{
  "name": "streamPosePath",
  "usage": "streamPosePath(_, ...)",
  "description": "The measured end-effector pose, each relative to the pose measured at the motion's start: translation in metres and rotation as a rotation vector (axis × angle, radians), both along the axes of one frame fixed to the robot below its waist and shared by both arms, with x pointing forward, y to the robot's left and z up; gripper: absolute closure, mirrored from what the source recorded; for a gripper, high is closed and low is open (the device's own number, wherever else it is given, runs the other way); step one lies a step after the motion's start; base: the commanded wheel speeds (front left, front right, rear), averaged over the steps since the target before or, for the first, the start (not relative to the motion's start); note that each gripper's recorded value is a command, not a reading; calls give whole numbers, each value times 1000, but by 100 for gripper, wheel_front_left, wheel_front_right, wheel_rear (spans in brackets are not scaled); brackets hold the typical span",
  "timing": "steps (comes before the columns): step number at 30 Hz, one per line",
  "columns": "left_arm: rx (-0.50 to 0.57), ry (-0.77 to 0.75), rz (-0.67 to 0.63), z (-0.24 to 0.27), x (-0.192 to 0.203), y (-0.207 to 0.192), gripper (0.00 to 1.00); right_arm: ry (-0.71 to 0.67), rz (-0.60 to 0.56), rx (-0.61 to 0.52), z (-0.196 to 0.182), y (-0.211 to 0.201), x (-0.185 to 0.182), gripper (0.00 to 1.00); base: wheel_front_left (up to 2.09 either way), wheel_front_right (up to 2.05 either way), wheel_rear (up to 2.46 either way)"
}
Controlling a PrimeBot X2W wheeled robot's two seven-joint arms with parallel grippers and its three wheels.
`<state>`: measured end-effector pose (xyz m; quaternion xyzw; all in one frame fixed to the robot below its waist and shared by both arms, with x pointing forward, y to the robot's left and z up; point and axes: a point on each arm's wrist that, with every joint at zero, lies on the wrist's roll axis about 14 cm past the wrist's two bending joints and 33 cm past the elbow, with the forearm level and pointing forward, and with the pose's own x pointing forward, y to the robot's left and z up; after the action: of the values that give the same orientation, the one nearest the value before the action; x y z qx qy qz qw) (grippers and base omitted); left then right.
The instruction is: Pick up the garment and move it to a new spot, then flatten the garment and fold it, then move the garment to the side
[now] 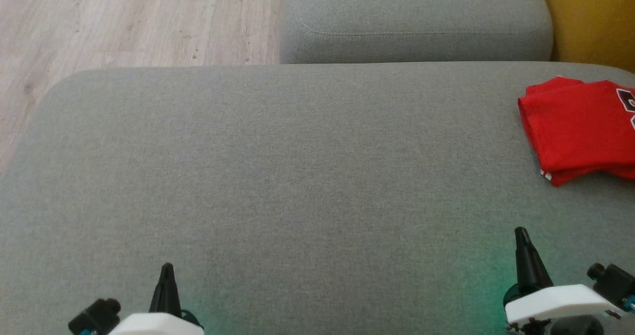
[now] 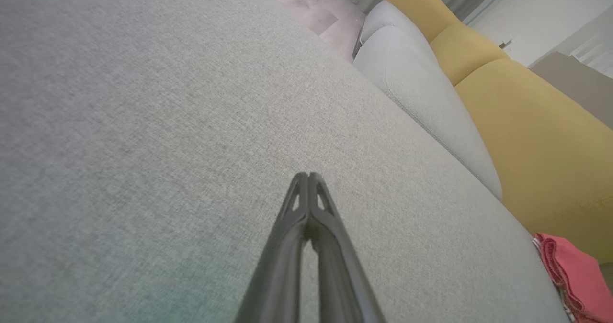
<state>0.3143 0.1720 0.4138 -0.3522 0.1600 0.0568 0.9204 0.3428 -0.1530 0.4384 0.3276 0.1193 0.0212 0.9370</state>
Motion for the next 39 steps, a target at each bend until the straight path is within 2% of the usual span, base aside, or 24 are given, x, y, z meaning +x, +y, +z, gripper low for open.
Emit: streamPosePath(39,-389,-53,104,20,27,8,100,-9,-154,421,16,-23,16,100,0,0,0)
